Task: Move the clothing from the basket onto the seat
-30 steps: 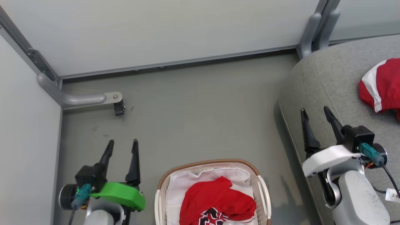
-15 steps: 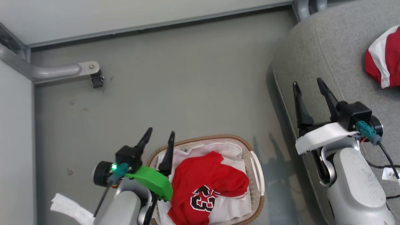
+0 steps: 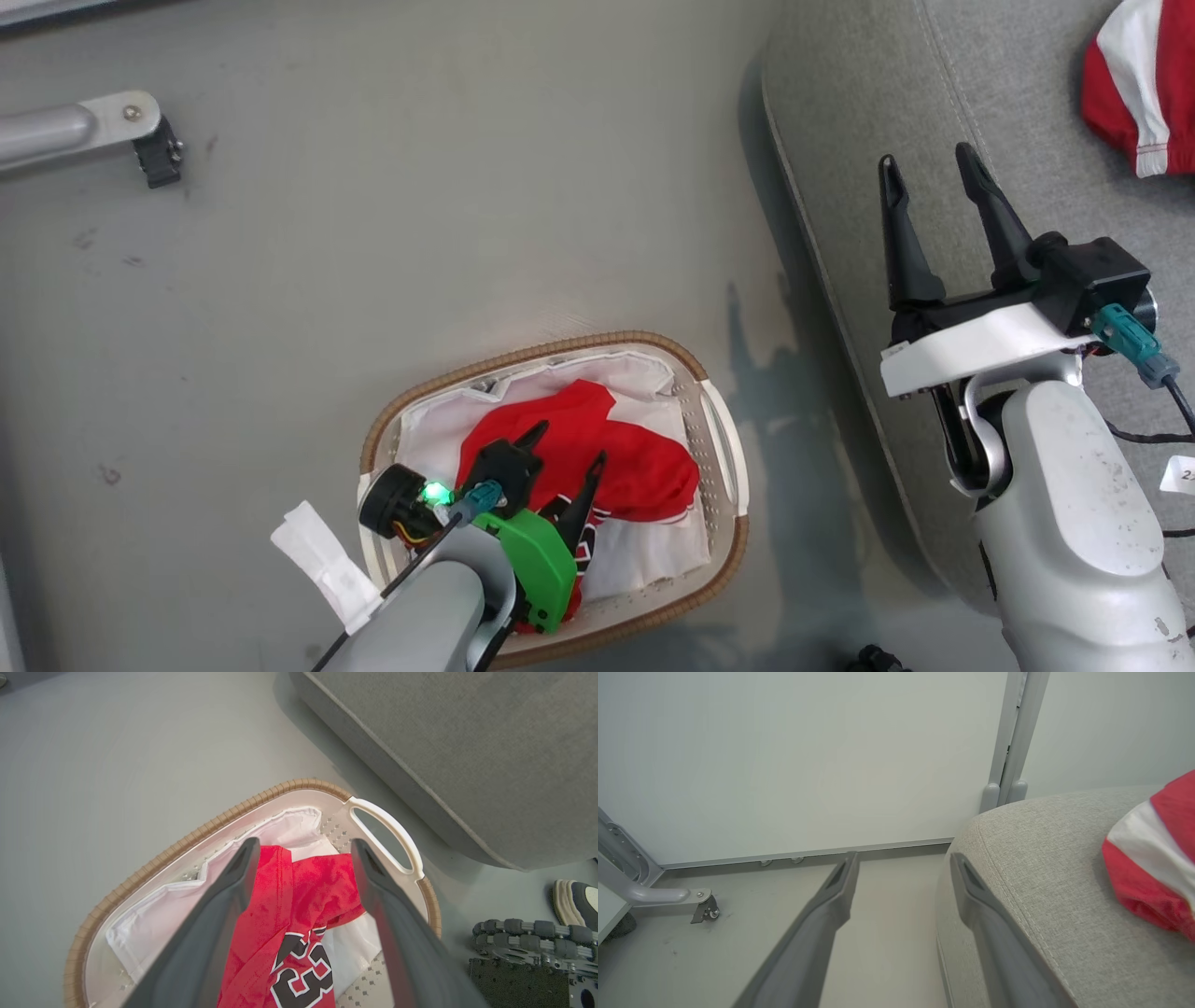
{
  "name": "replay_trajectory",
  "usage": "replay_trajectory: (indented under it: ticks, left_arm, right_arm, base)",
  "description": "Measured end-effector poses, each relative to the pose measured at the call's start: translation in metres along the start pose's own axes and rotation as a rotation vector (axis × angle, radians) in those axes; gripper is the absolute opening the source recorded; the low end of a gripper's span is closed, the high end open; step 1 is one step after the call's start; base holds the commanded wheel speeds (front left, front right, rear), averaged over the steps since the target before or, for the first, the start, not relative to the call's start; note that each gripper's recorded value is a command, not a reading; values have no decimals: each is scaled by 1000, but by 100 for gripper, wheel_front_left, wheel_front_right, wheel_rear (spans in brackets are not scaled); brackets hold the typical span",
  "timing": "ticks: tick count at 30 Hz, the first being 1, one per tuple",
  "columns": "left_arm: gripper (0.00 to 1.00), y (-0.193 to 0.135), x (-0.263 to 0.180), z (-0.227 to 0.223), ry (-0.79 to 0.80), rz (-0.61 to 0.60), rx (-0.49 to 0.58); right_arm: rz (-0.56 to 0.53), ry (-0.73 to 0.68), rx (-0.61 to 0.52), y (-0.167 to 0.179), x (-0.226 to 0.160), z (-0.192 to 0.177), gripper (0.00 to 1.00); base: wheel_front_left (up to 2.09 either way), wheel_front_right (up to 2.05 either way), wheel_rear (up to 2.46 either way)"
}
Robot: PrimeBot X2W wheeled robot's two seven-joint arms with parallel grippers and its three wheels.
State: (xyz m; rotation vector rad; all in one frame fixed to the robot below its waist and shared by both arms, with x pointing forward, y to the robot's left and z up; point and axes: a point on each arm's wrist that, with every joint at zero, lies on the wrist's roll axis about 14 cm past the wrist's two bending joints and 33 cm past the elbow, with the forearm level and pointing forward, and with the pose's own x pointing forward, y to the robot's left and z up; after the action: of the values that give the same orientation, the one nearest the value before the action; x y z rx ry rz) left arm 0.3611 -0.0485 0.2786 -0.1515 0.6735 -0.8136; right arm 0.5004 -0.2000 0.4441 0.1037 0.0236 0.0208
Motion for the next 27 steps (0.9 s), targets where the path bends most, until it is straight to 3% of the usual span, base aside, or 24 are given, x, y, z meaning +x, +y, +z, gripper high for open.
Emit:
replay_trajectory:
  ticks: [16, 27]
  left_arm:
    - [100, 28, 32, -96, 334, -75, 41]
    - [100, 41, 27, -156, 570, -167, 183]
  right_arm:
    - [-42, 83, -30, -23, 10, -51, 100]
    - [-21, 117, -34, -22, 23, -80, 100]
  base:
    - [0, 0, 0]
    - [0, 0, 0]
